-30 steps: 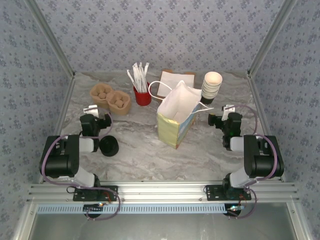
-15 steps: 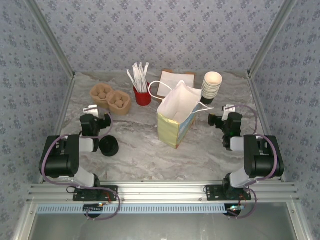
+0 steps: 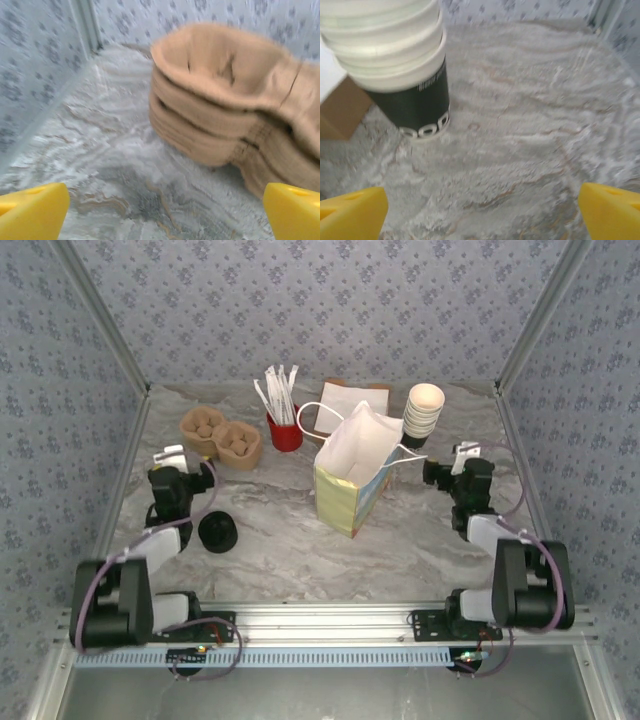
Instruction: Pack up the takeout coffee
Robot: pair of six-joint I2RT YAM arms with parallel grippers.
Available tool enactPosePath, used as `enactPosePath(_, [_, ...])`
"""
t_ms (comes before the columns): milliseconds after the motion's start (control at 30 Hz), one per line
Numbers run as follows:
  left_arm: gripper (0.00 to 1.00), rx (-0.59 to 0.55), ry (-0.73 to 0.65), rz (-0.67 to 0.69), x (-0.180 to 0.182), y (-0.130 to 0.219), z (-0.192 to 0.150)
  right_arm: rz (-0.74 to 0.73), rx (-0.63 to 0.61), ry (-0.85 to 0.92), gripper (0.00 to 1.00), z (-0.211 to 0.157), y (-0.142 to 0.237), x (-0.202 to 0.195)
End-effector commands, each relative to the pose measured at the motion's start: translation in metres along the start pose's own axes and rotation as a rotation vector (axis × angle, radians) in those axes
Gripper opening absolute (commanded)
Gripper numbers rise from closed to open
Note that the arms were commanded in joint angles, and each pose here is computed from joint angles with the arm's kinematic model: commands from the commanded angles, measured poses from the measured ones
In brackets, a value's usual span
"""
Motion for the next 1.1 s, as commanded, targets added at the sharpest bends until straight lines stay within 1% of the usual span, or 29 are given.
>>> enactPosePath(0, [0.99, -0.006, 0.072, 0.065, 0.004, 0.023, 0.028, -0.077, 0.061, -0.114, 1.00, 0.031, 0.017, -0.015])
enactPosePath(100, [0.99, -0.032, 0.143, 0.085, 0.006, 0.043, 0.057, -0.095, 0.112, -0.221, 1.00, 0.061, 0.031, -0.024])
enactPosePath(200, [0.99, -0.011, 0.211, 0.103, 0.007, 0.059, 0.082, -0.085, 0.155, -0.341, 0.99, 0.095, 0.046, -0.030])
enactPosePath(300, [0.99, 0.059, 0.248, 0.123, 0.004, 0.075, 0.109, -0.016, 0.215, -0.434, 0.92, 0.126, 0.059, -0.032])
enactPosePath(367, [0.99, 0.098, 0.243, 0.116, 0.001, 0.084, 0.123, 0.045, 0.236, -0.453, 0.92, 0.144, 0.067, -0.029])
enactPosePath(400, [0.99, 0.109, 0.244, 0.109, -0.001, 0.089, 0.129, 0.072, 0.220, -0.460, 0.92, 0.159, 0.073, -0.028])
enactPosePath(433, [0.99, 0.114, 0.247, 0.104, -0.003, 0.092, 0.133, 0.087, 0.222, -0.471, 0.93, 0.165, 0.076, -0.027])
enactPosePath(500, [0.99, 0.138, 0.314, 0.114, -0.004, 0.099, 0.143, 0.115, 0.247, -0.498, 0.92, 0.174, 0.081, -0.023])
enactPosePath(533, [0.99, 0.153, 0.320, 0.079, -0.007, 0.100, 0.146, 0.125, 0.253, -0.504, 0.91, 0.179, 0.082, -0.022])
enactPosePath(667, [0.99, 0.162, 0.298, -0.057, -0.029, 0.107, 0.160, 0.147, 0.298, -0.542, 0.80, 0.187, 0.074, -0.018])
enactPosePath(800, [0.99, 0.239, 0.225, -0.138, -0.054, 0.106, 0.168, 0.152, 0.344, -0.552, 0.70, 0.192, 0.058, -0.011])
enactPosePath(900, [0.99, 0.254, 0.167, -0.211, -0.072, 0.106, 0.166, 0.151, 0.362, -0.520, 0.69, 0.197, 0.044, 0.002])
enactPosePath(967, [0.99, 0.238, 0.144, -0.259, -0.080, 0.108, 0.164, 0.152, 0.375, -0.500, 0.68, 0.200, 0.034, 0.010])
enactPosePath(1067, [0.99, 0.214, 0.085, -0.357, -0.096, 0.114, 0.163, 0.131, 0.404, -0.484, 0.64, 0.200, 0.017, 0.015])
Point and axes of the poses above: each hand's point on the last joint's axis, 136 mm out from that joint toward the fingers, its own y axis back along the fingers, its own x axis along the line the jaws close on, z = x × y, the point moved 10 cm from there along y, back along the fingers, and after that the axes turned 1 degree about y, right-handed, at the moved point
